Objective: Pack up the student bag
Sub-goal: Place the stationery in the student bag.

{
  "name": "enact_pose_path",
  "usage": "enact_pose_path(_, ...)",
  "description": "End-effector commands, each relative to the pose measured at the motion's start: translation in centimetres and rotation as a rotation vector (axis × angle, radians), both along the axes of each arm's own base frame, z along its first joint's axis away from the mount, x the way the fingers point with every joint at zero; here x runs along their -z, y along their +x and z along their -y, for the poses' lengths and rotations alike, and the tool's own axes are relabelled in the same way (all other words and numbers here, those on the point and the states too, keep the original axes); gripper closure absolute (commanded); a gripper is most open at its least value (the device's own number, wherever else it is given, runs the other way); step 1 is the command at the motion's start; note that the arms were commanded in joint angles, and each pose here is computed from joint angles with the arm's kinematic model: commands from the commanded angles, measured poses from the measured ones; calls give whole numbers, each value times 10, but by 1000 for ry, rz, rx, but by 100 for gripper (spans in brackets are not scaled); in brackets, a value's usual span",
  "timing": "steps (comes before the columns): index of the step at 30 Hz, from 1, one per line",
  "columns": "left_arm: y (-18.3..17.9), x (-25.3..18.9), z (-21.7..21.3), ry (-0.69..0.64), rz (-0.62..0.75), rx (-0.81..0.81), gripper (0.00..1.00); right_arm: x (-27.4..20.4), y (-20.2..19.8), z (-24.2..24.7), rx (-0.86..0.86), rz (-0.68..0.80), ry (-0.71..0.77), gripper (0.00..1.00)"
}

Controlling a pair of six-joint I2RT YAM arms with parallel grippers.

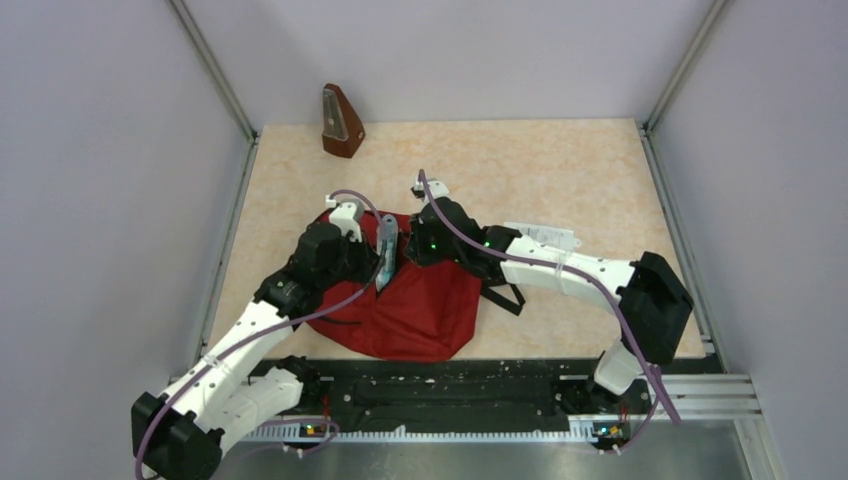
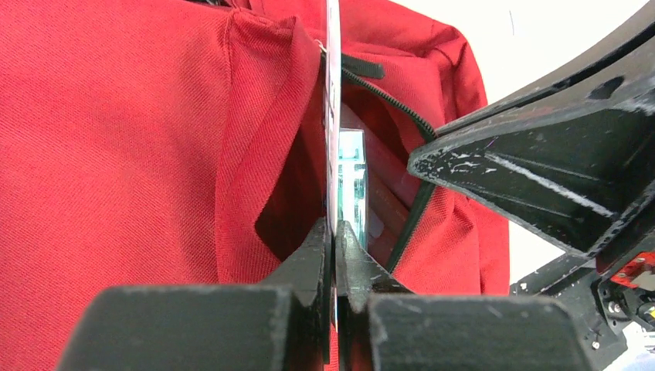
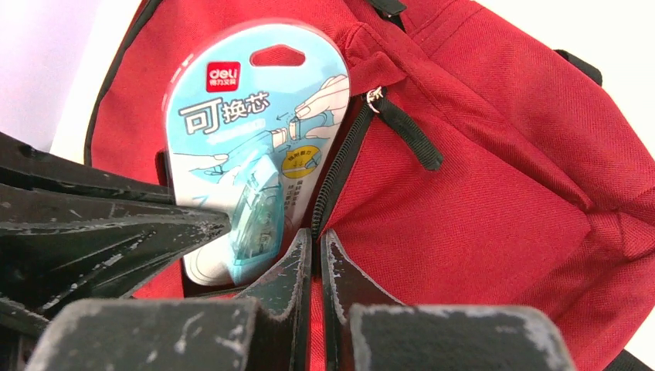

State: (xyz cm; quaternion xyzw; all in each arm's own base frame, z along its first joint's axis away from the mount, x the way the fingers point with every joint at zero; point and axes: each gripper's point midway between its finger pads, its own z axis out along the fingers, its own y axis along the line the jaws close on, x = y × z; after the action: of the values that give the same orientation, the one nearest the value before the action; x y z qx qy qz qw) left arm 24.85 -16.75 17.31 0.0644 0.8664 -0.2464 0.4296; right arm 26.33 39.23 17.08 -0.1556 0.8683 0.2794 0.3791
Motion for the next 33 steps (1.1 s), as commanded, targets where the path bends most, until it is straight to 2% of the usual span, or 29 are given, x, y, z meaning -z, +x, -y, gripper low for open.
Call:
enact_pose_path(1, 3, -15, 7, -52, 73, 29, 100, -54, 9, -4, 2, 81, 114, 100)
enact_pose_path(6, -16, -9, 19, -83, -7, 120, 100, -67, 19, 0, 40, 135, 118, 100)
enact_pose_path(14, -22, 1, 7, -14, -143, 64, 100, -72, 39, 11, 119, 218, 56, 100)
enact_pose_path(25, -36, 35, 28, -22, -387, 193, 100, -80, 57, 8, 147, 307, 74, 100)
enact_pose_path(33, -24, 41, 51, -124, -357, 244, 100, -70, 51, 2, 109, 286, 93, 100)
